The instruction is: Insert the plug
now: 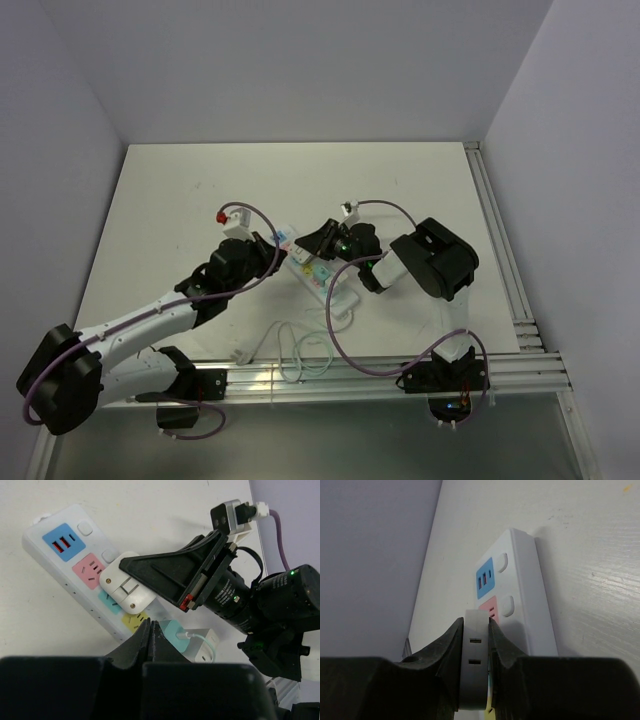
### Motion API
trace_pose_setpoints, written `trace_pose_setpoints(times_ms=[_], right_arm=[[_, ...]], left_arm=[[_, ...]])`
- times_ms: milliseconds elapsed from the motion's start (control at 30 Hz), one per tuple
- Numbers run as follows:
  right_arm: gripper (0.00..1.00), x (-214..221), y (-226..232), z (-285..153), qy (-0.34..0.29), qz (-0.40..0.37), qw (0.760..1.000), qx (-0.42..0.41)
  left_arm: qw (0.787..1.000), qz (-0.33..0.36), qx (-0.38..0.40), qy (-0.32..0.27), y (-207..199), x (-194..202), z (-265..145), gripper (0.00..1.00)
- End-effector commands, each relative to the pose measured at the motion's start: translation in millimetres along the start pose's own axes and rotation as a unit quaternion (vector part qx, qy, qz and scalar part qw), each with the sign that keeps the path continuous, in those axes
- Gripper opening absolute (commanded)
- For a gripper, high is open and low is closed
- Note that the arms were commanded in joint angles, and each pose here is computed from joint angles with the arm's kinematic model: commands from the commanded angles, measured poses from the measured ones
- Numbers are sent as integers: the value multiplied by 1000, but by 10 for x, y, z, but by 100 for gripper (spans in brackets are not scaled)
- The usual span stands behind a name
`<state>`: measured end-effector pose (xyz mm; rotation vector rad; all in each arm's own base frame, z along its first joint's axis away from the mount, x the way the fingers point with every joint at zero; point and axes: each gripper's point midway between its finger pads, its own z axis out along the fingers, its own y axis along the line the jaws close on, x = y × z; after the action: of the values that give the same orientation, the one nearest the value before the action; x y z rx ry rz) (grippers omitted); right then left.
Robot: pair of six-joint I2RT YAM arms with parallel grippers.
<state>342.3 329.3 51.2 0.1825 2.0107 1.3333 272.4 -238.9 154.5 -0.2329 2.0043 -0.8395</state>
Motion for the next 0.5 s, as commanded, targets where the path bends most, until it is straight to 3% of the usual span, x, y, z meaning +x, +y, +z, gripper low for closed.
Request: trace_pose_setpoints(times_ms=[0,467], right_arm=[[0,889,-1475,-693,146,1,957,253],[0,874,-1432,-578,162,33,958,233]], left_arm=[[999,4,34,-3,-89,19,50,1],[998,27,48,45,-82,257,468,1]])
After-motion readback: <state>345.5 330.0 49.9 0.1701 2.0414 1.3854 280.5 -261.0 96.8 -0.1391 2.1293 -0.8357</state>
